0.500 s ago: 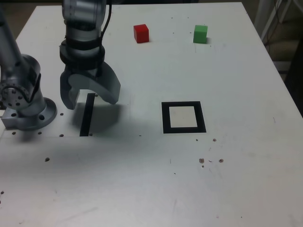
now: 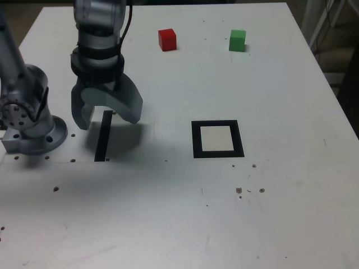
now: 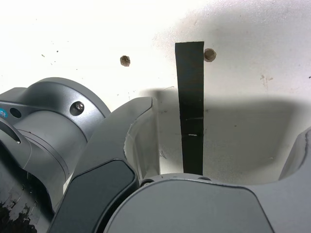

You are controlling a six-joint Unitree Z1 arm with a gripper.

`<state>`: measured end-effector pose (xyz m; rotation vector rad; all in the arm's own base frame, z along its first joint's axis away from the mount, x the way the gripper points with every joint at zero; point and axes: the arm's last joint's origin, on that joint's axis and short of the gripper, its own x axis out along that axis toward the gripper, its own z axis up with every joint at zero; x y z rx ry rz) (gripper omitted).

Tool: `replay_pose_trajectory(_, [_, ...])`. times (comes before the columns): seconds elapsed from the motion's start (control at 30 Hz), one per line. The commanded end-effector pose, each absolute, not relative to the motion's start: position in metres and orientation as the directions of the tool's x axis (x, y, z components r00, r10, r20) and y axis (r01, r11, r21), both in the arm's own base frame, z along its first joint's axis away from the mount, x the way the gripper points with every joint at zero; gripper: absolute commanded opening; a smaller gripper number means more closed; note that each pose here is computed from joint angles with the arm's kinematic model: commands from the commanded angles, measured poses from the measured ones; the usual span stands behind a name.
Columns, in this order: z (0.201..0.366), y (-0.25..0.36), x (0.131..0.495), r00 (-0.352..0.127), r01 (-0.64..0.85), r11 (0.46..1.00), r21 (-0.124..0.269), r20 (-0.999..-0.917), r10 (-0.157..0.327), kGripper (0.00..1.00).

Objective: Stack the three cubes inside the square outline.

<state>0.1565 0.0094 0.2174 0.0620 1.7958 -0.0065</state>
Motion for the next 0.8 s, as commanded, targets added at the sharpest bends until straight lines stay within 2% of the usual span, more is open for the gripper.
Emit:
replay_pose_trajectory(0.0, [0.217,0.009,0.157,-0.224,0.045,0.999,0.03,-0.9738,0.039,0.98])
replay_pose_trajectory(0.4, [0.222,0.016,0.161,-0.229,0.043,0.998,0.048,-0.9718,0.056,0.98])
replay_pose_trajectory(0.77, [0.24,0.042,0.169,-0.217,0.027,0.998,0.06,-0.974,0.065,0.98])
